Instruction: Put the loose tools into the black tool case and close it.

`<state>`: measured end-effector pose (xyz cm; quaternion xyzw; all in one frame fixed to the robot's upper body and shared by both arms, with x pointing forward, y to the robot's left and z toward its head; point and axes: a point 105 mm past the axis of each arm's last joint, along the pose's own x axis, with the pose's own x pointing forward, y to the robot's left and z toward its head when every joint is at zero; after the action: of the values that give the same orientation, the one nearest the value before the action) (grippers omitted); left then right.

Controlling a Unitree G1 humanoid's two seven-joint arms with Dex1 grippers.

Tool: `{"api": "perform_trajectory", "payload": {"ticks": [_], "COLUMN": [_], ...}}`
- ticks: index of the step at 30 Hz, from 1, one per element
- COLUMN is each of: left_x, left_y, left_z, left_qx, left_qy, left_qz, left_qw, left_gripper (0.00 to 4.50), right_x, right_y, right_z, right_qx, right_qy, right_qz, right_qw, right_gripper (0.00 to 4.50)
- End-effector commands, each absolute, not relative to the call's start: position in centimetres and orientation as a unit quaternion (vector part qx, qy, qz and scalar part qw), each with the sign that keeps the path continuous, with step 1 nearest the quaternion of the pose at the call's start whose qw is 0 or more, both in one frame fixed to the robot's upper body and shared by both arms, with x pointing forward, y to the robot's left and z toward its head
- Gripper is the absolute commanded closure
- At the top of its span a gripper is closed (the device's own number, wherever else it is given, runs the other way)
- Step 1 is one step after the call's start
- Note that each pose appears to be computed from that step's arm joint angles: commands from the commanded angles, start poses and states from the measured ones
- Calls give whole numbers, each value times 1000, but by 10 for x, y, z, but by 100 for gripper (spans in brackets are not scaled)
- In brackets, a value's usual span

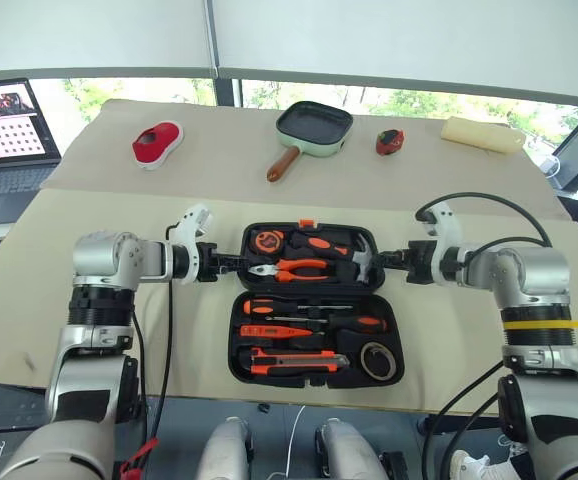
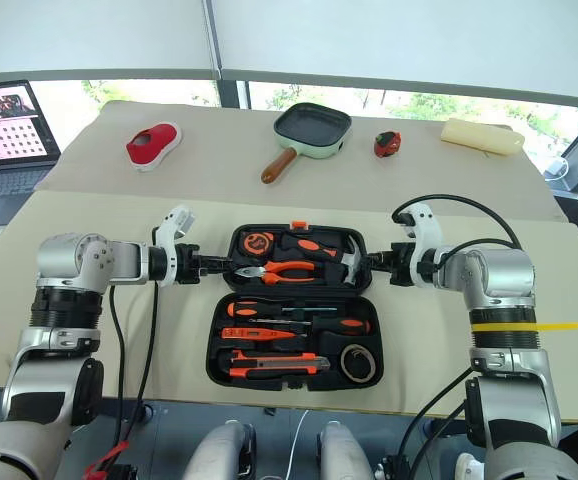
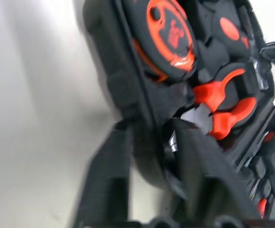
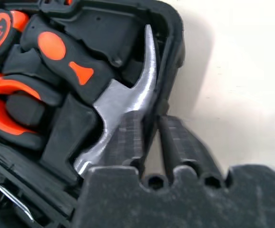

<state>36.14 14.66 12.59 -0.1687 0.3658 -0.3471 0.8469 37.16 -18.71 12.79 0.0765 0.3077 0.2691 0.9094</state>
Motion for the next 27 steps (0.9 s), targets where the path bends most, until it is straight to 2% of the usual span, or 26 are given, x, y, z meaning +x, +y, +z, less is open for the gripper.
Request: {"api": "perform_trajectory", "payload": {"ticks": [1,6,7,12,16,20,24,27], "left_x": [357,359,359,356,357,353,347,341], "left_y": [143,139,137,130,128,128,135,141], "left_z": [129,132,135,144,157,168,174,165], "left_qx": [-170,-194,-201,-205,-169,-126,-85,-38], "left_qy": [360,347,341,313,232,146,68,44], "left_qz": [-360,-363,-369,-394,-412,-423,-407,-391], "left_qw": [844,843,841,840,865,885,907,919], "left_gripper": [405,405,429,429,429,429,429,429], "right_x": [367,364,364,362,351,342,316,301], "right_y": [-185,-181,-179,-169,-157,-156,-146,-140], "right_z": [130,133,136,151,171,179,179,178], "right_qx": [68,71,74,83,71,44,-23,-69], "right_qy": [306,295,288,254,202,157,107,67], "right_qz": [277,286,290,313,339,326,350,356], "right_qw": [908,909,909,912,916,931,930,930], "right_gripper": [450,450,450,450,450,450,450,450]}}
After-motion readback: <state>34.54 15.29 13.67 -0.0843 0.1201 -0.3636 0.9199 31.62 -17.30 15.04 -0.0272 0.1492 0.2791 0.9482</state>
